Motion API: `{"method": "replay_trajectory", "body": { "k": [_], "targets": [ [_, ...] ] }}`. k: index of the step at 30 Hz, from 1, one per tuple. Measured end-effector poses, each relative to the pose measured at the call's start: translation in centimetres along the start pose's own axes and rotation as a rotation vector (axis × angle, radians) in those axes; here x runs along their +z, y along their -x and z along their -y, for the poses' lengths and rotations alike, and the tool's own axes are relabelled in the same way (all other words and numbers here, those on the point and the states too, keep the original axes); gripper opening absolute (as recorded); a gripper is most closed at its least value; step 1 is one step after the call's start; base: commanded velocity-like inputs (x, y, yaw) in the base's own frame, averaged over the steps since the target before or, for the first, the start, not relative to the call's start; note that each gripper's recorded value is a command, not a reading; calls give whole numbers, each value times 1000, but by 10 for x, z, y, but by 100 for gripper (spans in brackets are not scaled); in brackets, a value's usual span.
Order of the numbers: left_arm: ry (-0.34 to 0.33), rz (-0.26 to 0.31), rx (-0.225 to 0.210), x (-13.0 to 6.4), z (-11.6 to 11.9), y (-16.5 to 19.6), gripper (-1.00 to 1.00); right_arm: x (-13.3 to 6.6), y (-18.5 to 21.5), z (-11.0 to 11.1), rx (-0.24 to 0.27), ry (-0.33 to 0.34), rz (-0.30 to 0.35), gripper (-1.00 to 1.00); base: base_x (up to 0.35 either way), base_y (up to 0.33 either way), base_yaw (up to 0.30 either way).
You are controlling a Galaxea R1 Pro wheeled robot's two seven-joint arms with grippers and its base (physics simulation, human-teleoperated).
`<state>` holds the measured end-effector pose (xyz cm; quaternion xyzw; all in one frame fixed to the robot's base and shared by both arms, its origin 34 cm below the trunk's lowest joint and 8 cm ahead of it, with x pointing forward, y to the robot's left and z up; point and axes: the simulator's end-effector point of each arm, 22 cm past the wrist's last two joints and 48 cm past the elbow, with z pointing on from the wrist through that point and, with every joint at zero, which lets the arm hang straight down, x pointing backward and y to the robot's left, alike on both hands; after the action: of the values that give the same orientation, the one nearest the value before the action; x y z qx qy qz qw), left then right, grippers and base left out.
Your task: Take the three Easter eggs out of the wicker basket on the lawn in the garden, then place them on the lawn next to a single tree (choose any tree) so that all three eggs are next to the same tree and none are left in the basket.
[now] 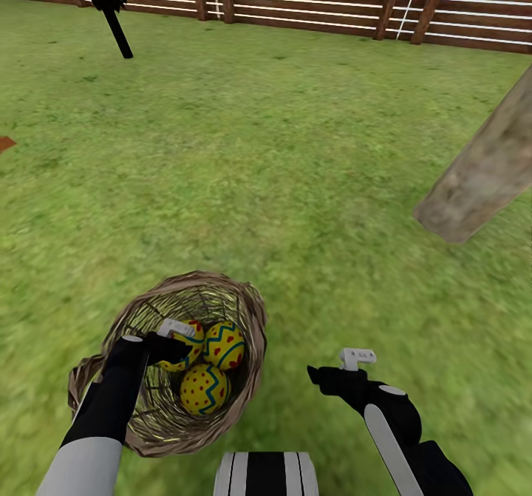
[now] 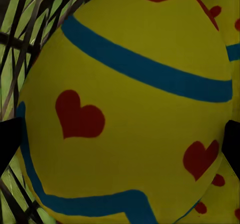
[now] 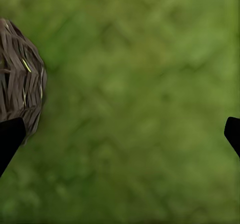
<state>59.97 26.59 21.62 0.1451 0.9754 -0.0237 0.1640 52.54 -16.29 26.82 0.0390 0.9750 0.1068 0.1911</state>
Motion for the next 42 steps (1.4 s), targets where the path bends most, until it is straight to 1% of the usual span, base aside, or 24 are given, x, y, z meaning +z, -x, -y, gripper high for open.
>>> {"method": "replay_trajectory", "body": {
  "k": [5,7,8,15,27,30,35,42],
  "targets": [
    [0,-2,0,0,0,-1,-100,0,0,0,0,0,0,100,0,0,0],
    [-2,-19,-11,0,0,-4,-100,0,0,0,0,0,0,100,0,0,0],
    [-6,-33,-24,0,1,-7,-100,0,0,0,0,0,0,100,0,0,0],
    [-7,-60,-43,-1,1,-12,-100,0,0,0,0,0,0,100,0,0,0],
    [-1,-51,-48,-6,-1,-7,-100,-1,2,0,-1,0,4,100,0,0,0],
    [1,-61,-59,-8,-2,-8,-100,-1,2,0,-1,0,4,100,0,0,0],
    [-31,-67,-66,-10,4,-7,-100,-1,2,0,-1,0,4,100,0,0,0],
    [-39,-80,-70,-10,7,-9,-100,-1,2,0,-1,0,4,100,0,0,0]
  ]
}}
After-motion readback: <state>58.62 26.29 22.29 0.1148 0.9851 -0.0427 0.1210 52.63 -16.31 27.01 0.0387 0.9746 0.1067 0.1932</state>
